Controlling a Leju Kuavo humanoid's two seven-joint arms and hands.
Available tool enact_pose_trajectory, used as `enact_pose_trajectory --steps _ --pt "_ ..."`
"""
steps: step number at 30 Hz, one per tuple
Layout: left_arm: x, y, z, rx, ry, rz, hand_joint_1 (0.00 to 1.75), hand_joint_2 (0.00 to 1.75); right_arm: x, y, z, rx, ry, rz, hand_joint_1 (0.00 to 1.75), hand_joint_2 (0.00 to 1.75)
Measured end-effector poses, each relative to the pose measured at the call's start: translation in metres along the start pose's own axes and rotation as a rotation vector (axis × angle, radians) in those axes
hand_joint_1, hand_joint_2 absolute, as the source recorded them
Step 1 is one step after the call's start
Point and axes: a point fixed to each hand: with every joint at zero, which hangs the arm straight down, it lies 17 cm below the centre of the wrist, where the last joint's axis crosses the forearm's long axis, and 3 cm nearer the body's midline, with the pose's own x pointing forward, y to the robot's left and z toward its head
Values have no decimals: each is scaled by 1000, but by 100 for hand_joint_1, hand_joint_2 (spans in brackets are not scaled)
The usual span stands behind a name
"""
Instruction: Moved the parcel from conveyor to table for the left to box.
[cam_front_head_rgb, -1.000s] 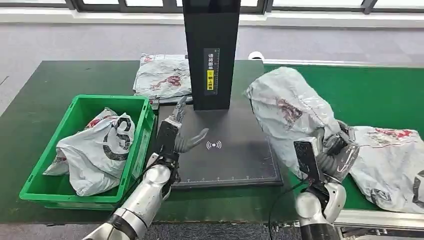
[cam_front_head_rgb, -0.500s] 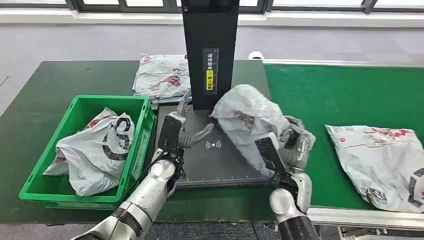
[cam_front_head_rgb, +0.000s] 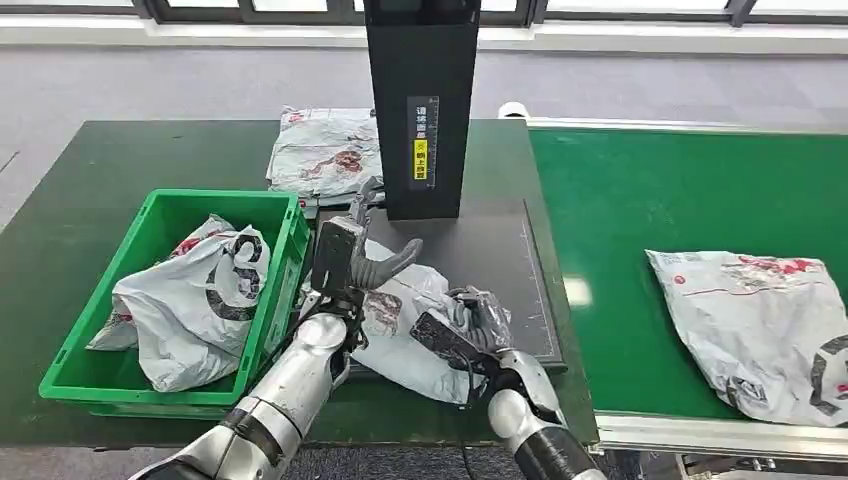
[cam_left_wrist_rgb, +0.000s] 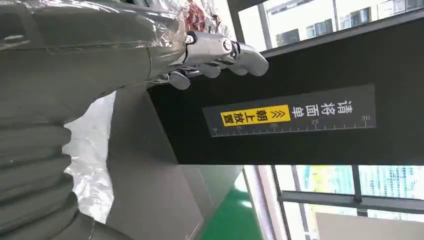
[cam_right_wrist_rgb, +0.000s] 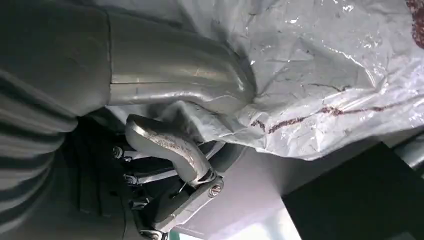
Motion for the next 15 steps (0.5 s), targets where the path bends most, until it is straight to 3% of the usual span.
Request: enact_pose_trajectory --steps 8,9,10,11,15 --pt "-1 0 0 1 3 1 0 175 -1 15 1 71 0 -4 175 175" --pt "-1 0 0 1 6 3 0 175 -1 18 1 91 -1 -6 155 175" --pt "0 0 -1 2 9 5 0 175 -2 21 1 104 4 -2 0 175" --pt "0 0 -1 2 11 7 0 175 -4 21 1 107 14 2 0 0" --pt "2 -1 -2 1 14 2 0 175 -15 7 -1 24 58 53 0 0"
